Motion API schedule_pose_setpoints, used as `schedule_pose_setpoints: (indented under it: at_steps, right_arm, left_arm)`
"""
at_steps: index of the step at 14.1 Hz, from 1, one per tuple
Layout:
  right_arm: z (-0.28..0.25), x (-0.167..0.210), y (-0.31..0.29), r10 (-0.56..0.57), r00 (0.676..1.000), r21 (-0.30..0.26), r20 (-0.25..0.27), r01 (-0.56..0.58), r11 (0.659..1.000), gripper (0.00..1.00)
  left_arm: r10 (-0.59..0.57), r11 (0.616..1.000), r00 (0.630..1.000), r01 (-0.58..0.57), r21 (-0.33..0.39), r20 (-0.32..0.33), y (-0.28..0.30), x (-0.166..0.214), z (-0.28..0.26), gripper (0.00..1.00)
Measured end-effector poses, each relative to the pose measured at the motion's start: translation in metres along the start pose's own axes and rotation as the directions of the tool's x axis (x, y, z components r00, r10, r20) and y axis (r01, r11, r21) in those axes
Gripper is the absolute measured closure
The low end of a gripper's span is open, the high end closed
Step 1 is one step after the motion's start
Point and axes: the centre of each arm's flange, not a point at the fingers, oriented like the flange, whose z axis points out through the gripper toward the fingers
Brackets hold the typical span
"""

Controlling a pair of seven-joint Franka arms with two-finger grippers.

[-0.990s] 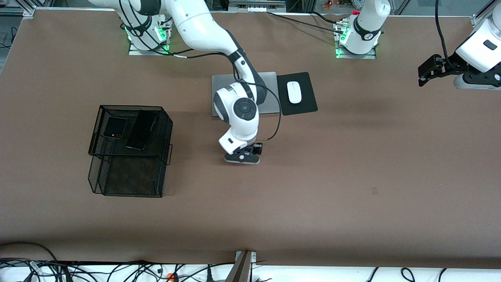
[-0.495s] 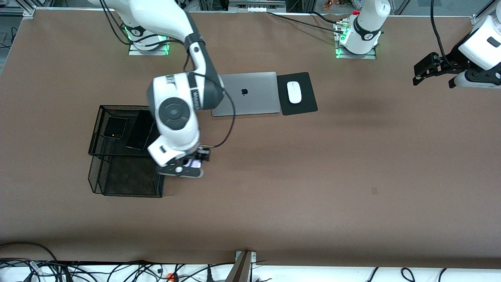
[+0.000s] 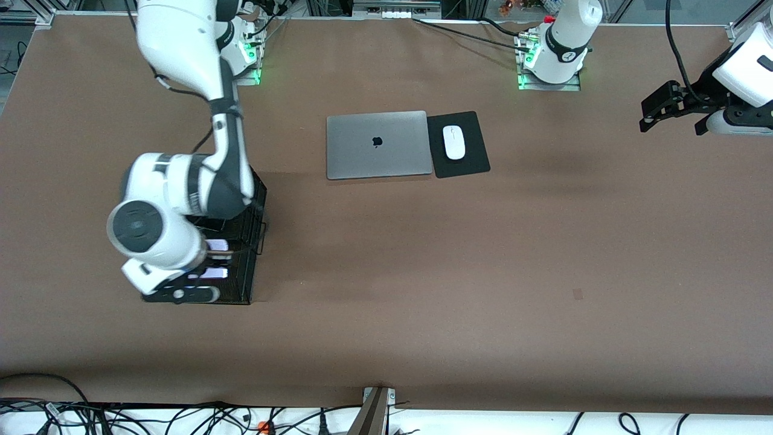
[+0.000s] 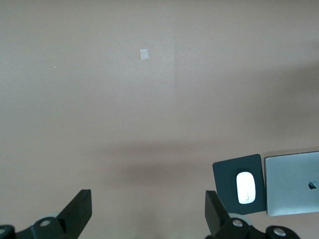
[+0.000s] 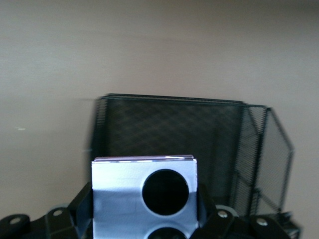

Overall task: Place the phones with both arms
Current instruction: 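Lower the white phone into the mesh basket and open the right gripper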

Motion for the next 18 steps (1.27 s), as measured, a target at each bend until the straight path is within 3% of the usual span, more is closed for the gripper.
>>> schedule_pose_setpoints:
  at_steps: [3, 6, 18]
  right_arm:
    - [0.020, 0.003, 0.043, 0.030, 0.999, 0.071, 0.020, -0.032, 0.997, 0.16]
    - [0.054, -0.001, 0.043, 0.069, 0.997, 0.119, 0.018, -0.071, 0.990, 0.16]
    - [0.097, -0.014, 0.041, 0.099, 0.995, 0.098, 0.020, -0.101, 0.990, 0.16]
  left_arm:
    - [-0.001, 1.000, 1.000, 0.001, 0.000, 0.000, 0.000, 0.000, 0.000, 0.00]
    - [-0.003, 1.000, 1.000, 0.003, 0.000, 0.000, -0.002, 0.000, 0.000, 0.00]
    - [-0.028, 1.000, 1.000, 0.028, -0.001, 0.000, -0.016, 0.001, 0.000, 0.00]
